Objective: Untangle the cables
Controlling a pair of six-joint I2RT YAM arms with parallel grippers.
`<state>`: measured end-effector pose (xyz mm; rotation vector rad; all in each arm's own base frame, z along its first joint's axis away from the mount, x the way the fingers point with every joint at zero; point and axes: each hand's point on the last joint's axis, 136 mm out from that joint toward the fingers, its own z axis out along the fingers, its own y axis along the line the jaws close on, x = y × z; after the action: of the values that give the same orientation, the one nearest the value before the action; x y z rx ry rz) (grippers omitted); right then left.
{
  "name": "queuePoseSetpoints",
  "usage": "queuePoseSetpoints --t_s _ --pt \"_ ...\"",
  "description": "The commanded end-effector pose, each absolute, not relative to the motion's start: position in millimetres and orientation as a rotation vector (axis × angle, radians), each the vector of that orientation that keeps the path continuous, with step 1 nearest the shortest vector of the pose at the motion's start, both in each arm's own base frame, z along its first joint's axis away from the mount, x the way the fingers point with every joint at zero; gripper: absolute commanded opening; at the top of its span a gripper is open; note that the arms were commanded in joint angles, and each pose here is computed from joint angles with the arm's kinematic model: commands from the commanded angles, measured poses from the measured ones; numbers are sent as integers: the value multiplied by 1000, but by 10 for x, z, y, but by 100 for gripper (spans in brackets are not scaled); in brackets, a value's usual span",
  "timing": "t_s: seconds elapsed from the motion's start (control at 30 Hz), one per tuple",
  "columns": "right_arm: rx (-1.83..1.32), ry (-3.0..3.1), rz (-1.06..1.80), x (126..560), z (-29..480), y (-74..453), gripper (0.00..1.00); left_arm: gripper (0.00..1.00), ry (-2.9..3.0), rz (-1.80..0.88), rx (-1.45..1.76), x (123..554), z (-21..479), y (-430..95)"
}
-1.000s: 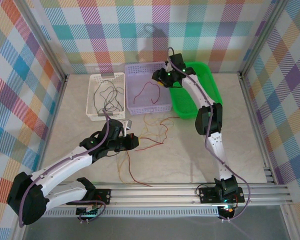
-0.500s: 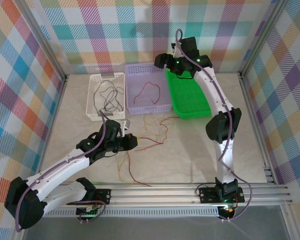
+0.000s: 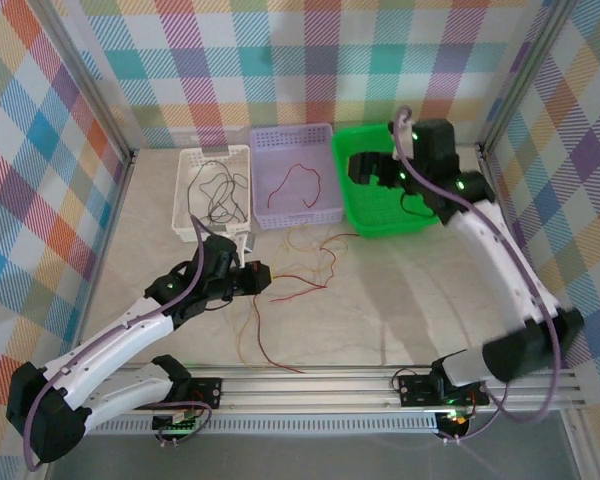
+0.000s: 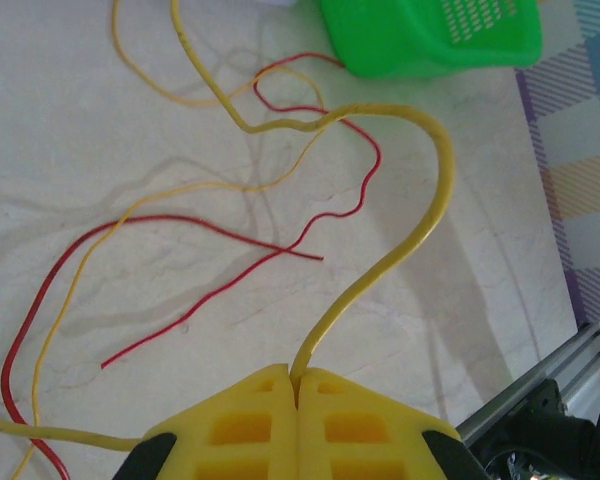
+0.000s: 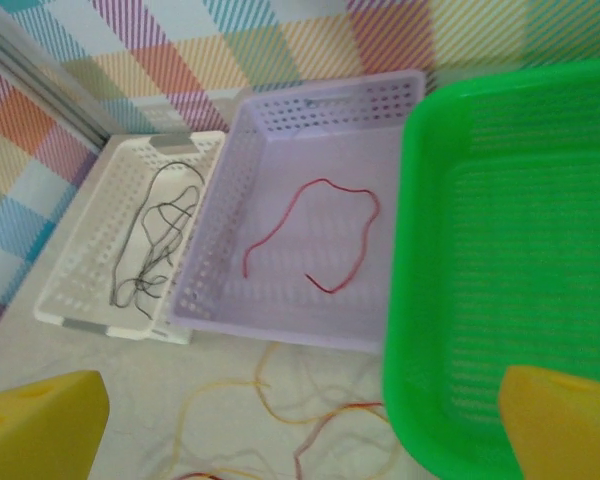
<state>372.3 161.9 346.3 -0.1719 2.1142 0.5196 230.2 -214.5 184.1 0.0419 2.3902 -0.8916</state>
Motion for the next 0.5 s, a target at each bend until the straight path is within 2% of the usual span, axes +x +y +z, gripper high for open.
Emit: queuePoseSetpoints --t_s 0.0,0.2,0.47 --pt "-150 1942 324 3549 3654 1234 100 0 2328 -874 46 2401 2080 -2127" --pt "-121 1842 192 2863 3524 780 100 0 2280 -880 49 2504 2352 -2177" --pt "-47 1866 91 2320 3087 394 100 0 2270 -897 47 2550 2521 -2230"
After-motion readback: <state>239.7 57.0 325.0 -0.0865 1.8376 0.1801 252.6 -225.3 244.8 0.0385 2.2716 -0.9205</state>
